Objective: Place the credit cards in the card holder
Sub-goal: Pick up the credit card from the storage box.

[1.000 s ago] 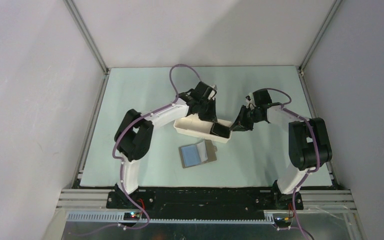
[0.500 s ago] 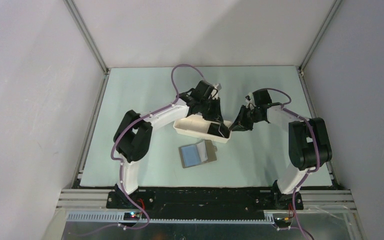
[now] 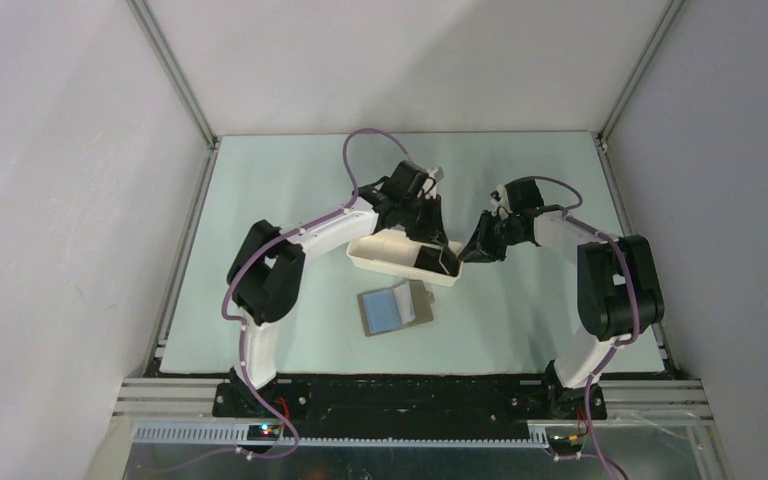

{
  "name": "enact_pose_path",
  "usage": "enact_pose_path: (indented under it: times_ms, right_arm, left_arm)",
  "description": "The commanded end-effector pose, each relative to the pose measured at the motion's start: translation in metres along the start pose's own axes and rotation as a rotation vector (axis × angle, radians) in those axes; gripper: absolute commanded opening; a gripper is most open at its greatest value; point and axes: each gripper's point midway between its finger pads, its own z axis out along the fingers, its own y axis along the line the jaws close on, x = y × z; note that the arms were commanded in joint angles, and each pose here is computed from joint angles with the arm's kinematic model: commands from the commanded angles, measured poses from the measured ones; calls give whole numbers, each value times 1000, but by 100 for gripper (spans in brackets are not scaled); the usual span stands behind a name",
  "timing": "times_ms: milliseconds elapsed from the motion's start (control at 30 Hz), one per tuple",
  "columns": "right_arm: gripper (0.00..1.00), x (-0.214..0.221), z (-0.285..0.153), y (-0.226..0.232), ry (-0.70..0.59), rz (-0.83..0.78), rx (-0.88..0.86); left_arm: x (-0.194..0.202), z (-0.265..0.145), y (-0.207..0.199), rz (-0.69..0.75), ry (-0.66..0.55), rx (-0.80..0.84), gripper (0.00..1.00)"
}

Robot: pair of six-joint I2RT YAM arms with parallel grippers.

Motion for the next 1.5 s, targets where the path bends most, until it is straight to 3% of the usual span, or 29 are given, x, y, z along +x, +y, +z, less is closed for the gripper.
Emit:
enact_pose_path:
  times_ms: [0, 267, 467, 800, 1033, 1300, 1467]
  right_arm:
    - [26, -14, -19, 36, -47, -93, -120]
    - [65, -14, -40, 49, -89, -146, -136]
    - [73, -8, -57, 51, -102, -154, -143]
    - [74, 0, -59, 54, -78, -136, -199]
    - [55, 1, -58, 47, -78, -119, -176]
    - [52, 6, -51, 45, -53, -113, -158]
    - [51, 5, -52, 41, -65, -104, -131]
  left_arm:
    - [3, -1, -21, -7, 27, 74, 14]
    - [-2, 0, -36, -35, 41, 129, 20]
    - [-1, 3, -37, -47, 52, 141, 20]
    - [7, 10, -34, -74, 71, 160, 20]
    - [5, 9, -29, -103, 52, 141, 19]
    - [4, 11, -20, -125, 47, 115, 18]
    - [10, 14, -6, -139, 50, 58, 22]
